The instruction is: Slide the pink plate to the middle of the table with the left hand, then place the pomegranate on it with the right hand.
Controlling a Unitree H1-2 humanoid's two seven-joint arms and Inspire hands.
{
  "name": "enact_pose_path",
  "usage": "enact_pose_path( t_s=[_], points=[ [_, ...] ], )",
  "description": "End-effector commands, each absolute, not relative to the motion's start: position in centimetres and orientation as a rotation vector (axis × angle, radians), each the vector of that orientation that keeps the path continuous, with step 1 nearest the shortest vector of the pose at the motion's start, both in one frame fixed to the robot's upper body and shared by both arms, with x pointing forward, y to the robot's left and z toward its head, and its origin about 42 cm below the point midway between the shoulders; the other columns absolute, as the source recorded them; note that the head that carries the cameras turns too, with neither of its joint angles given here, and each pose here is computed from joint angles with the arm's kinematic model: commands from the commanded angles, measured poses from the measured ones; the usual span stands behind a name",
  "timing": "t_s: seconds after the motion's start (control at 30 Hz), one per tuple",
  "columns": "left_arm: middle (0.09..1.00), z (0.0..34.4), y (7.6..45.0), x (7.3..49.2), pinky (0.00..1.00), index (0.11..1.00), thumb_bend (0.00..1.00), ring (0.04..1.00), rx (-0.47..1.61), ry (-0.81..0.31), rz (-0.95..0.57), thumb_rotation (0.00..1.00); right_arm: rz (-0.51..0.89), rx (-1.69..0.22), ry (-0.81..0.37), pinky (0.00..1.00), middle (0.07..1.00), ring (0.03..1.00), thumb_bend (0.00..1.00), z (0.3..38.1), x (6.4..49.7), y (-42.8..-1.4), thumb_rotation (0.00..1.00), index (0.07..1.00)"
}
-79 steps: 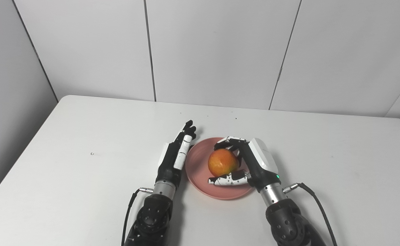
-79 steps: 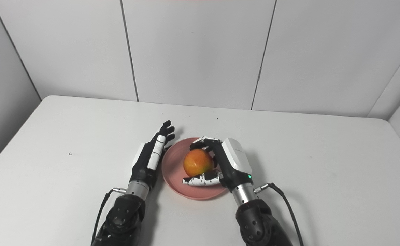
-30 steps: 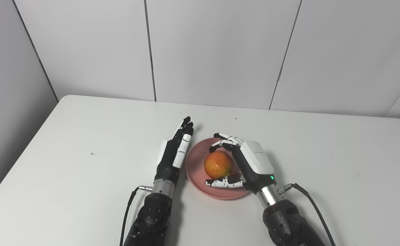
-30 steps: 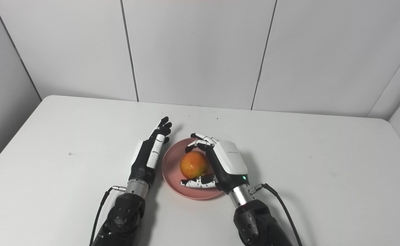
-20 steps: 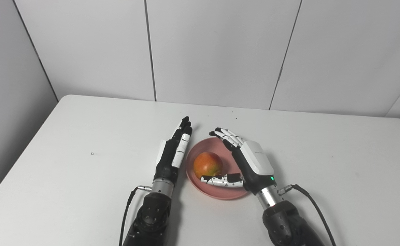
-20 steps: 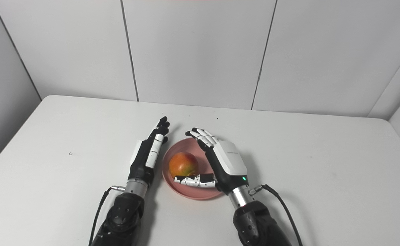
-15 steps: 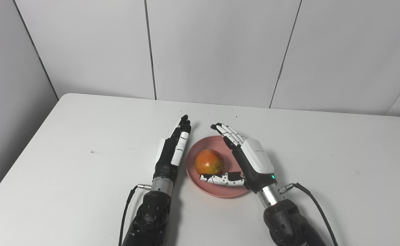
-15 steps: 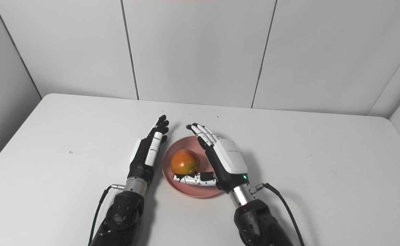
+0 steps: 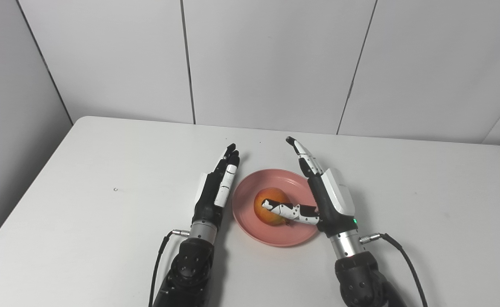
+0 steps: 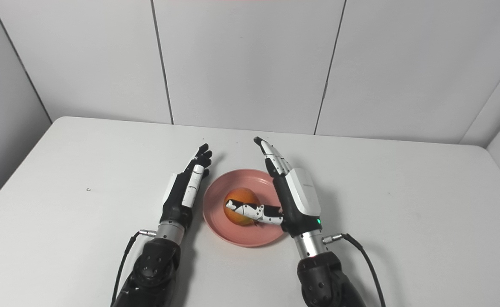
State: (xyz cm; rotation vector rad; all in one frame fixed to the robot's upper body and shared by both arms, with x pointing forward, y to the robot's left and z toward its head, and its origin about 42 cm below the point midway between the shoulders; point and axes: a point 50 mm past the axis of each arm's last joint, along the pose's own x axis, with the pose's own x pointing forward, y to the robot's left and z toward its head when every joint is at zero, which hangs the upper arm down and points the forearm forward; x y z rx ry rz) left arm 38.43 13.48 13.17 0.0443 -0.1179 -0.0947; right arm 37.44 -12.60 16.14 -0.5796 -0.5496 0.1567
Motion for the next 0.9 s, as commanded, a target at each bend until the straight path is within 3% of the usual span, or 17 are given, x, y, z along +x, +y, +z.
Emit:
enact_pose_path(
  t_s=[0.0,0.1,0.4,0.7,0.87],
  points=[
    [0.943,15.4,13.0,39.1,0.95,0.921,0.67,0.949,0.03,-0.189,-0.105,1.0,0.117,-0.519,-0.631,0.82,0.926,0.892,0.64,17.7,37.7,-12.7,0.73,0.937],
    [0.944,15.3,13.0,39.1,0.96,0.922,0.67,0.952,0.034,-0.183,-0.107,1.0,0.093,-0.482,-0.612,0.82,0.923,0.891,0.63,17.6,37.8,-13.3,0.76,0.934],
    [0.945,15.2,13.2,39.1,0.97,0.923,0.68,0.957,0.035,-0.177,-0.108,1.0,0.039,-0.298,-0.481,0.9,0.918,0.923,0.62,17.0,38.1,-14.6,0.99,0.926],
    [0.952,15.3,13.2,39.0,0.98,0.929,0.7,0.963,0.027,-0.168,-0.114,1.0,0.041,-0.142,-0.406,0.9,0.918,0.929,0.59,16.0,38.6,-15.3,1.0,0.925],
    [0.952,15.3,13.3,39.0,0.97,0.931,0.7,0.961,0.019,-0.175,-0.115,1.0,0.056,-0.06,-0.359,0.9,0.921,0.92,0.66,15.4,38.9,-15.5,1.0,0.928]
  ],
)
